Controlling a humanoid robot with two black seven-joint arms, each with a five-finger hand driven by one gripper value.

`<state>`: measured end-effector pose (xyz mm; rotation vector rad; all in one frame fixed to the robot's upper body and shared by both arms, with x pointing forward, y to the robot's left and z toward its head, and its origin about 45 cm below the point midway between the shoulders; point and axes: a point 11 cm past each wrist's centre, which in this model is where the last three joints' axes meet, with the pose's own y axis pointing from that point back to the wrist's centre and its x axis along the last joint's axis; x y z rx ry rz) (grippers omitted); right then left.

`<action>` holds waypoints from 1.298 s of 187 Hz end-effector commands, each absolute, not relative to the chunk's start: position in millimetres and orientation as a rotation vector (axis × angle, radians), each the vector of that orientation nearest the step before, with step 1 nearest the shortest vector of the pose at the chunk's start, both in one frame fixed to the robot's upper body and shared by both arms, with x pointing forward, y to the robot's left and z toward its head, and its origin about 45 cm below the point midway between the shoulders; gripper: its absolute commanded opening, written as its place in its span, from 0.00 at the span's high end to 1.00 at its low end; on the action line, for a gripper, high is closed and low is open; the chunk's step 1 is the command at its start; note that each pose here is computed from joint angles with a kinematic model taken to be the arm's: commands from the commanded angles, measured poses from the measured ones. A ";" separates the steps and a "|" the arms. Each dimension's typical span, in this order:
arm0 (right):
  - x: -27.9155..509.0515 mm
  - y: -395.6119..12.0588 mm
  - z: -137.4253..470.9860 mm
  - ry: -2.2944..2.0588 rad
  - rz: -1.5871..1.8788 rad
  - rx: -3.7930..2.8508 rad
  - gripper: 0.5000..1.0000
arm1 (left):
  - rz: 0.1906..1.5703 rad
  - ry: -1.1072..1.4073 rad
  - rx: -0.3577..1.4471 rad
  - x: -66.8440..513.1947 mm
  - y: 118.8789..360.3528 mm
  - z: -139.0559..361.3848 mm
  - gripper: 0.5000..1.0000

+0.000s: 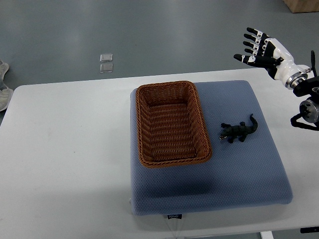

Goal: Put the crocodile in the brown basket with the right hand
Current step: 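Move the right hand down over the dark green toy crocodile, then close the right hand fingers around the crocodile's body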

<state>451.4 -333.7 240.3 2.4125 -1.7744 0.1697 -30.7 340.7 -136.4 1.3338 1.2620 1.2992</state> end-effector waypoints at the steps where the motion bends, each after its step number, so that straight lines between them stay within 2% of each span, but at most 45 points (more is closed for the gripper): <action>1: 438.1 -333.2 238.7 -1.496 0.347 2.384 0.14 | 1.299 1.263 1.334 -30.6 340.7 -136.4 0.00; 55: 404.7 -331.8 252.0 -0.824 0.655 2.254 0.14 | 1.300 1.264 1.333 -30.5 340.7 -136.4 0.00; 95: 392.2 -325.7 228.6 -0.527 0.780 2.071 0.14 | 1.300 1.264 1.333 -30.5 340.7 -136.4 0.00; 203: 384.1 -319.1 190.5 -0.437 0.786 1.973 0.15 | 1.300 1.264 1.333 -30.5 340.7 -136.4 0.00; 243: 381.9 -314.2 181.4 -0.422 0.802 1.965 0.19 | 1.300 1.264 1.333 -30.5 340.7 -136.4 0.00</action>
